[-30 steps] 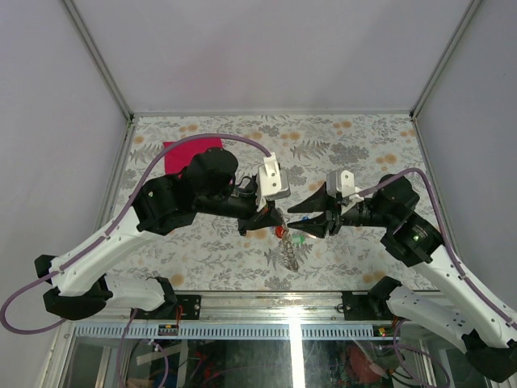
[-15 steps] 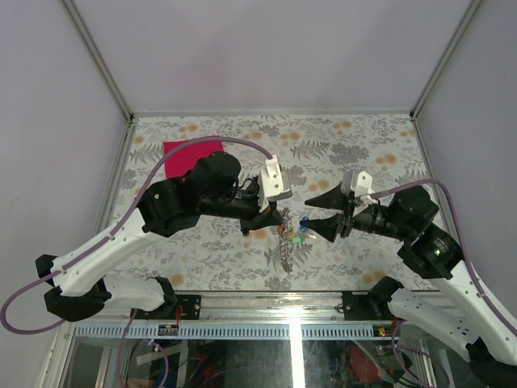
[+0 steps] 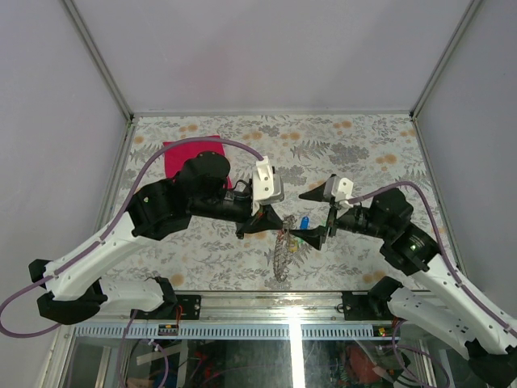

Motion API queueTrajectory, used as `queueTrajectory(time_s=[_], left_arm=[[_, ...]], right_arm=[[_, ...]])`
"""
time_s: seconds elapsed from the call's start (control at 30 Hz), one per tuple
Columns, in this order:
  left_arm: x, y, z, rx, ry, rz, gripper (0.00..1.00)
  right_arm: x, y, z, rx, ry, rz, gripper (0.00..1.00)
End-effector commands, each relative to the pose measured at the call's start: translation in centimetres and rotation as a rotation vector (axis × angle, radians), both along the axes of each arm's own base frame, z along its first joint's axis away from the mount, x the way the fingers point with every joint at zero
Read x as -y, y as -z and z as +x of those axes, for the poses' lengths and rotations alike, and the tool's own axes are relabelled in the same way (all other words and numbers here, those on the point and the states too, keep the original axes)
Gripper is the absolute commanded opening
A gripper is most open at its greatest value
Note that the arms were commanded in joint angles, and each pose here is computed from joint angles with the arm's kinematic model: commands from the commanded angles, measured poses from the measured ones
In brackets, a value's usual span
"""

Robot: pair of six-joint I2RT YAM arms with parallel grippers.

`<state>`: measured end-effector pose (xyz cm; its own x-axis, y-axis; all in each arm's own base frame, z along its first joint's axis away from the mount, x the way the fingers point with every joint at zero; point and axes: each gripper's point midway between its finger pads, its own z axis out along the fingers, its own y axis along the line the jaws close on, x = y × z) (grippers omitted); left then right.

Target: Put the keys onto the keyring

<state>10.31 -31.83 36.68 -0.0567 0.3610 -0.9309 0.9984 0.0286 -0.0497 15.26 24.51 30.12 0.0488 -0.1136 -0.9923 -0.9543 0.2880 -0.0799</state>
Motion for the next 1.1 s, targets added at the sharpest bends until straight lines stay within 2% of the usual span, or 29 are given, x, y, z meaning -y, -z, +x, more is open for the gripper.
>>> queueTrajectory(time_s=[0.0, 0.2, 0.27, 0.47, 0.67, 0.9, 1.07], left_arm=[[0.6, -3.3, -0.6, 0.07, 0.048, -0.12, 0.0], [0.6, -3.5, -0.5, 0.07, 0.046, -0.123, 0.0], [0.6, -3.5, -0.5, 0.069, 0.046, -0.124, 0.0], [0.7, -3.6, -0.4, 0.074, 0.041, -0.125, 0.0], [0.8, -3.7, -0.2, 0.076, 0.03, -0.13, 0.0], [0.8, -3.7, -0.2, 0.074, 0.029, -0.132, 0.0], [0.7, -3.7, -0.2, 0.074, 0.027, -0.133, 0.0]], right_arm=[[-1.5, -2.1, 0.7, 0.105, -0.046, 0.088, 0.99], [-3.3, -1.4, 0.1, 0.061, -0.154, 0.115, 1.0], [-3.5, -1.4, 0.1, 0.058, -0.159, 0.143, 0.97], [-4.0, -2.2, 0.4, 0.049, -0.156, 0.239, 0.82], [-3.8, -2.2, 0.8, 0.048, -0.126, 0.259, 0.7], [-3.7, -2.2, 0.5, 0.05, -0.128, 0.267, 0.48], [-3.6, -2.6, 0.3, 0.067, -0.136, 0.275, 0.39]])
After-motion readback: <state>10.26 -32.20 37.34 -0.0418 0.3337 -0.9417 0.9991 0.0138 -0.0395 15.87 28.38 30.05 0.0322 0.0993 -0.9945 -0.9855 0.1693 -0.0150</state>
